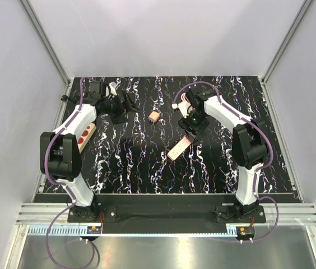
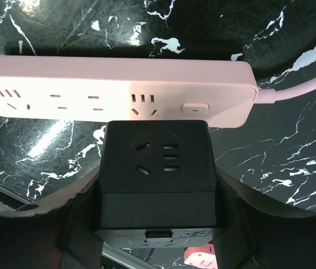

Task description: Insert the plug

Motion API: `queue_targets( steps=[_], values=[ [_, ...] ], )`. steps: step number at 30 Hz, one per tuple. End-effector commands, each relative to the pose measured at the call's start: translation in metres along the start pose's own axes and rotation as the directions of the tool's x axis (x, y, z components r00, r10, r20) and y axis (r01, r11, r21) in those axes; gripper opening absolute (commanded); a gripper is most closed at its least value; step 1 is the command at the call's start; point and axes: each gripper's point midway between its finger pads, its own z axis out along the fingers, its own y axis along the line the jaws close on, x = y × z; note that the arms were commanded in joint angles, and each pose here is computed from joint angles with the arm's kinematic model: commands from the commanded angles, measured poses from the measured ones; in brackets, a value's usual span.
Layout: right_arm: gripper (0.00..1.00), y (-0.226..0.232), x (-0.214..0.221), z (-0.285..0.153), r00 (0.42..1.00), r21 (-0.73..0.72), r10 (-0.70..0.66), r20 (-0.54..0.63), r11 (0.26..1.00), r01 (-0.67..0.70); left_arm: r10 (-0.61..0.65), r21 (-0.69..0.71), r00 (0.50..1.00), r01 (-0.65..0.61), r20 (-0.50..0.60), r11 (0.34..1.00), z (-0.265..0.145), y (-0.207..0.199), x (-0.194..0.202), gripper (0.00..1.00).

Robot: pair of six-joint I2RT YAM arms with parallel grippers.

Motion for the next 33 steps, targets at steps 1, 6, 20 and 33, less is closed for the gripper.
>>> queue_targets(
  steps=[1, 6, 20, 33],
  values=[
    [0.00, 0.009, -0.014, -0.007, 0.999, -0.014, -0.011, 0.031, 1.000, 0.012, 0.028, 0.074, 0.999, -0.031, 0.030, 0.997, -0.012, -0.020, -0.005, 0.99],
    [0.00, 0.017, -0.012, -0.002, 1.000, -0.034, -0.005, 0.016, 0.999, 0.005, 0.030, 0.077, 0.999, -0.033, 0.034, 0.997, -0.012, -0.020, -0.006, 0.99],
    [0.00, 0.014, -0.016, 0.011, 1.000, -0.034, 0.022, 0.008, 0.999, -0.022, 0.029, 0.082, 0.999, -0.032, 0.036, 0.996, -0.014, -0.020, -0.005, 0.99],
    [0.00, 0.018, -0.018, 0.008, 0.998, -0.054, 0.051, -0.030, 0.997, -0.053, 0.024, 0.084, 0.999, -0.026, 0.032, 0.996, -0.013, -0.018, -0.006, 0.99]
  ],
)
